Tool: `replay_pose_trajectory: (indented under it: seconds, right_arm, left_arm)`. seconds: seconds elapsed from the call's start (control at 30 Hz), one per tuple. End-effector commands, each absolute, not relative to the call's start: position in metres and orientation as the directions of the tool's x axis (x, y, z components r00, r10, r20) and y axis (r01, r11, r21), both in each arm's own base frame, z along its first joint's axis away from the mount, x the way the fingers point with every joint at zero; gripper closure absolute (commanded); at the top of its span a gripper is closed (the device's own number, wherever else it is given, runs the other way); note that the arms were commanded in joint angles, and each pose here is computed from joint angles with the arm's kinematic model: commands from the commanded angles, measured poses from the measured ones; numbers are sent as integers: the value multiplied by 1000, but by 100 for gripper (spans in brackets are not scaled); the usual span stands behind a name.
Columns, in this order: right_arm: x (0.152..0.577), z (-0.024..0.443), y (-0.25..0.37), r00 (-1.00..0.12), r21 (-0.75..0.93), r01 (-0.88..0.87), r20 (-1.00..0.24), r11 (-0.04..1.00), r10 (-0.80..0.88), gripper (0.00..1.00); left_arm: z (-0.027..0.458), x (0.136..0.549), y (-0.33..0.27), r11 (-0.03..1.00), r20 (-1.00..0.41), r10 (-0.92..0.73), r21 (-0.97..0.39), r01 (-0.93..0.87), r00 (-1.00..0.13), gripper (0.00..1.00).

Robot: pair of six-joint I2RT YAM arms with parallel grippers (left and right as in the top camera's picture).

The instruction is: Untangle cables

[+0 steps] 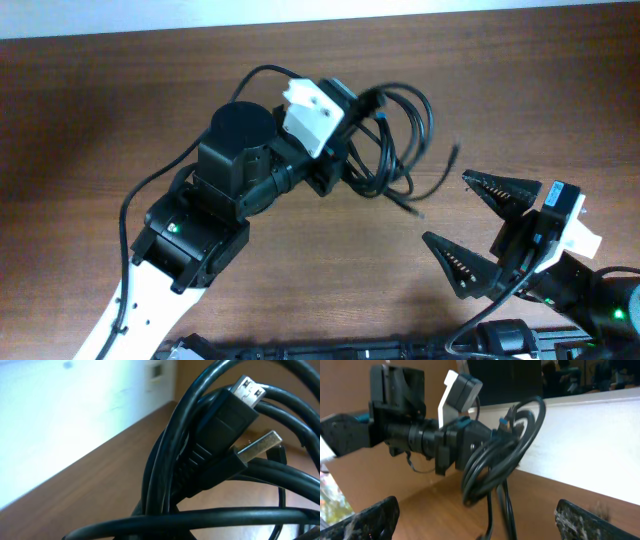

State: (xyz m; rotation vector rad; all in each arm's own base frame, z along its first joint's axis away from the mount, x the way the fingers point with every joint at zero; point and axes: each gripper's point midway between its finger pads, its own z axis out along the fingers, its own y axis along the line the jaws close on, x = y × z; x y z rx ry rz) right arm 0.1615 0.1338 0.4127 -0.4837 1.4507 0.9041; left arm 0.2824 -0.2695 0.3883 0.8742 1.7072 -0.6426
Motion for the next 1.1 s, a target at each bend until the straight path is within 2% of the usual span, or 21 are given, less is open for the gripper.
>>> replay_pose_trajectory:
  seconds: [0.0, 0.17, 0.43, 0.5, 0.57, 0.67, 0.7, 0.73, 0.83, 0.87, 0.93, 1.0, 1.03, 1.07]
  right_arm:
    - [158, 418, 135, -150, 283, -769, -952, 573, 268, 1]
    - [155, 419, 137, -148, 276, -780, -953, 561, 263, 1]
    - [143, 410, 153, -244, 316, -845, -946, 430, 216, 2]
    - [148, 406, 154, -267, 334, -843, -940, 422, 211, 15]
    - [157, 402, 154, -296, 359, -832, -932, 422, 210, 36]
    - [167, 397, 154, -329, 389, -817, -921, 426, 210, 81]
    - [172, 395, 153, -341, 401, -807, -916, 433, 213, 92]
    - [178, 392, 152, -355, 417, -792, -909, 446, 219, 96]
    - [200, 371, 142, -430, 498, -685, -865, 532, 257, 95]
    - [204, 367, 140, -443, 511, -661, -857, 549, 264, 92]
    - [207, 365, 138, -446, 515, -650, -854, 558, 268, 66]
    - [209, 365, 137, -442, 513, -644, -855, 567, 272, 51]
    - [209, 365, 137, -442, 514, -645, -855, 566, 272, 58]
    - [209, 365, 137, -443, 514, -644, -854, 566, 272, 81]
  left_arm:
    - [410, 246, -285, 364, -962, 268, 153, 919, 54, 100]
    - [406, 228, -297, 269, -936, 307, 256, 928, 170, 100]
    - [428, 209, -332, 191, -925, 216, 353, 916, 312, 100]
    - [431, 205, -337, 186, -924, 203, 363, 913, 325, 100]
    - [431, 201, -340, 177, -923, 202, 363, 915, 327, 100]
    - [429, 199, -340, 172, -924, 206, 359, 917, 323, 100]
    - [427, 199, -340, 170, -924, 212, 355, 919, 318, 100]
    - [426, 199, -340, 169, -925, 216, 352, 921, 314, 100]
    - [424, 198, -339, 165, -925, 225, 345, 924, 306, 100]
    - [424, 198, -338, 165, -925, 225, 345, 924, 305, 100]
    - [426, 196, -336, 167, -925, 220, 348, 922, 309, 100]
    - [428, 195, -335, 168, -925, 217, 351, 921, 313, 100]
    - [429, 194, -335, 168, -925, 216, 351, 921, 313, 100]
    - [428, 194, -334, 167, -925, 217, 350, 922, 312, 100]
